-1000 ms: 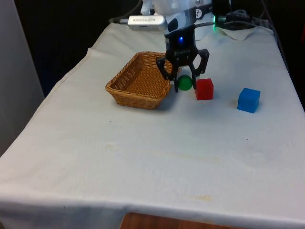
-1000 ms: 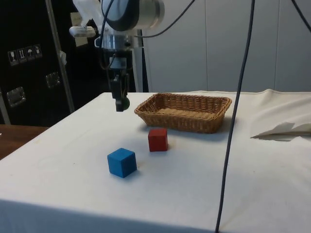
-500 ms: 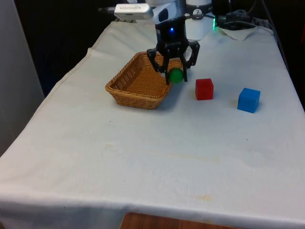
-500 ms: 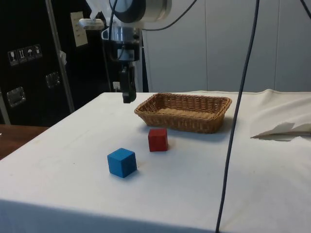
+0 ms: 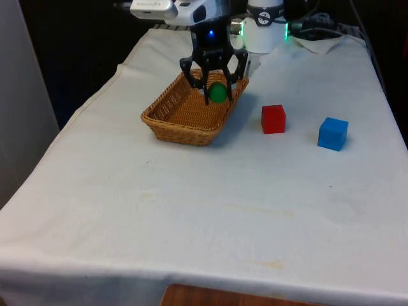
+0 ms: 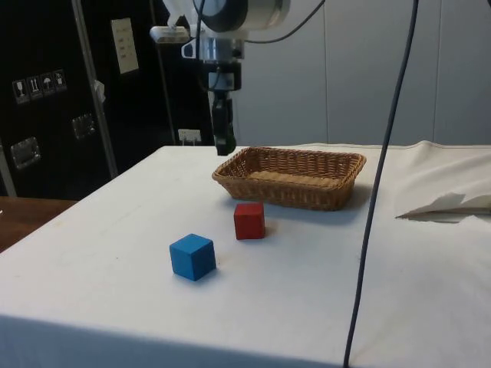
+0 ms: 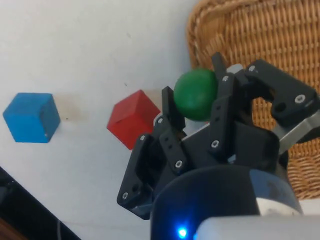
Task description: Place all non-red objects into the basket.
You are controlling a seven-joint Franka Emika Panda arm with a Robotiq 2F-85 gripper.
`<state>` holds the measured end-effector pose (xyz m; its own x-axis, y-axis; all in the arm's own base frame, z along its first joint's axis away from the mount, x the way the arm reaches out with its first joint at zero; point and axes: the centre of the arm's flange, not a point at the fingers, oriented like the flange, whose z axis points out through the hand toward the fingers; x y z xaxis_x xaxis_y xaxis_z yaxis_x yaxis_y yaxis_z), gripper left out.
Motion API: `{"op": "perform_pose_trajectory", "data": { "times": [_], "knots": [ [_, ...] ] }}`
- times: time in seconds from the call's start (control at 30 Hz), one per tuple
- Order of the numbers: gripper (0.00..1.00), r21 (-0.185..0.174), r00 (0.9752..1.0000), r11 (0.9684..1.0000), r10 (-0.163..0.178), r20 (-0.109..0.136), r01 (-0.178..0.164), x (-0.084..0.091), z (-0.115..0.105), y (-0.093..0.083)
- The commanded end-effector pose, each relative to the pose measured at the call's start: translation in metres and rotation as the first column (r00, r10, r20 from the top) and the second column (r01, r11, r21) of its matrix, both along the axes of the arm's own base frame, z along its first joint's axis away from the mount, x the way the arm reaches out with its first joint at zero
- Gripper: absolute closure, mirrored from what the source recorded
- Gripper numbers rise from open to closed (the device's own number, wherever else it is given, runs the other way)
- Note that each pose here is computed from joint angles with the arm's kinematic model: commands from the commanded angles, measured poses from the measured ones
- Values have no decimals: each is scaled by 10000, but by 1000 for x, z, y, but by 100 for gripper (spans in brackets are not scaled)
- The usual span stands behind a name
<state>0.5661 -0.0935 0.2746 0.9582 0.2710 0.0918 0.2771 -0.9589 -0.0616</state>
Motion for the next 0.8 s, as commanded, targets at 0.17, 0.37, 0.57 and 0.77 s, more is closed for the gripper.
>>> {"op": "perform_pose_trajectory", "data": {
  "times": [0.17, 0.37, 0.57, 0.77],
  "knots": [
    [100, -71, 10000, 10000, 47, 50, -47, -21, -1, -17],
    [100, -90, 10000, 9999, 60, 50, -60, -34, -2, -27],
    [100, -96, 10000, 9999, 56, -68, -56, -45, -8, -35],
    [100, -317, 10000, 9995, 25, -29, -26, -55, -25, -43]
  ]
}}
